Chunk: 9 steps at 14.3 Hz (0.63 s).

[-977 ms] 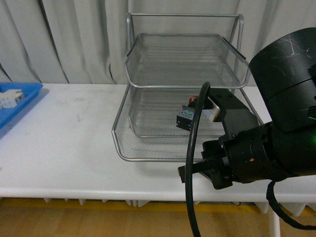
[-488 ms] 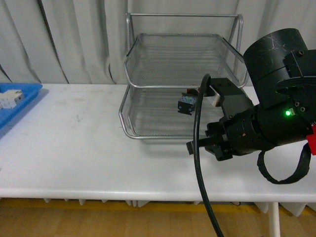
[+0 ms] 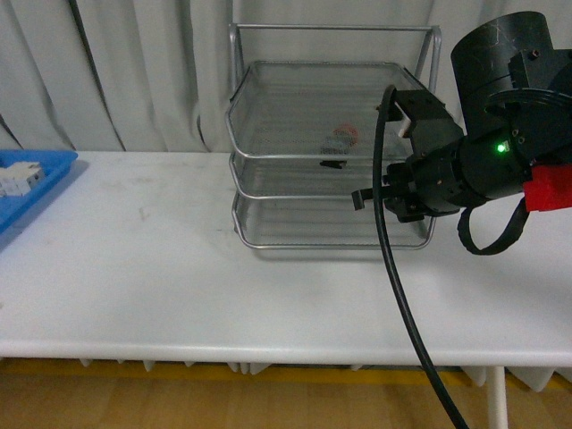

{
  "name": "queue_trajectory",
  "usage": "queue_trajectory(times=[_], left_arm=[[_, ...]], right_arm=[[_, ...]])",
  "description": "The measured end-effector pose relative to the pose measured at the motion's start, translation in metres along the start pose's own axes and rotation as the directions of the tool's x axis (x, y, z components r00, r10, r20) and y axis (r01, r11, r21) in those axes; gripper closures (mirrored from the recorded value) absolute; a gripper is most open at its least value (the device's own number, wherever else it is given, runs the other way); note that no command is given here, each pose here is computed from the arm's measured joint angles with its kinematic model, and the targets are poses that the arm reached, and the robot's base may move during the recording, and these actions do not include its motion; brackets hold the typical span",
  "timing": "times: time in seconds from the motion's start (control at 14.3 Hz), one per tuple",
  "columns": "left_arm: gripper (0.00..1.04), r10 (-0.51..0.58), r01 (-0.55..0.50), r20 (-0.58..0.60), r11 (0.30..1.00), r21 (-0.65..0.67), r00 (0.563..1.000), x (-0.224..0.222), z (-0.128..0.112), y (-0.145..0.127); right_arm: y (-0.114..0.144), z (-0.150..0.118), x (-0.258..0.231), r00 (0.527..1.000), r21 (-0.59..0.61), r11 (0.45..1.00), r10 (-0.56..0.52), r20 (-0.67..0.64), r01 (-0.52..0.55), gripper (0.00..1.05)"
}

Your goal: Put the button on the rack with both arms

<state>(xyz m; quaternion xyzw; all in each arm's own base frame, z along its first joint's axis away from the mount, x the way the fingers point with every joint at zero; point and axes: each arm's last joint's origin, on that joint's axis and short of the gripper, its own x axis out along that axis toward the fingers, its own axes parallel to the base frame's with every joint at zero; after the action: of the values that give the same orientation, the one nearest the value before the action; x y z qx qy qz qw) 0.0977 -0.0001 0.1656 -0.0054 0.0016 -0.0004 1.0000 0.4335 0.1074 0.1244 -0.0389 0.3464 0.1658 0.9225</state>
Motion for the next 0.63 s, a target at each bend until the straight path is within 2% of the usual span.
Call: queue_trajectory(times=[0.35,0.49,0.63], left_arm=[[0.07,0.0,0.0,0.0,1.0,0.0,1.0,0.0,0.0,0.0],[0.07,0.0,0.0,0.0,1.0,0.0,1.0,0.0,0.0,0.0],[0.07,0.0,0.0,0.0,1.0,0.0,1.0,0.0,0.0,0.0]], right_arm=[[0.01,-0.028,-0.033,0.996,0.031,0.996,0.08,-0.042,-0.079,1.03],[0.013,-0.041,-0.068,0.991,0.056,0.99,0.131,0.0,-0.131,1.03],[0.003,-0.053,-0.11,0.984,0.106,0.98,0.16,0.081,-0.168,1.03]])
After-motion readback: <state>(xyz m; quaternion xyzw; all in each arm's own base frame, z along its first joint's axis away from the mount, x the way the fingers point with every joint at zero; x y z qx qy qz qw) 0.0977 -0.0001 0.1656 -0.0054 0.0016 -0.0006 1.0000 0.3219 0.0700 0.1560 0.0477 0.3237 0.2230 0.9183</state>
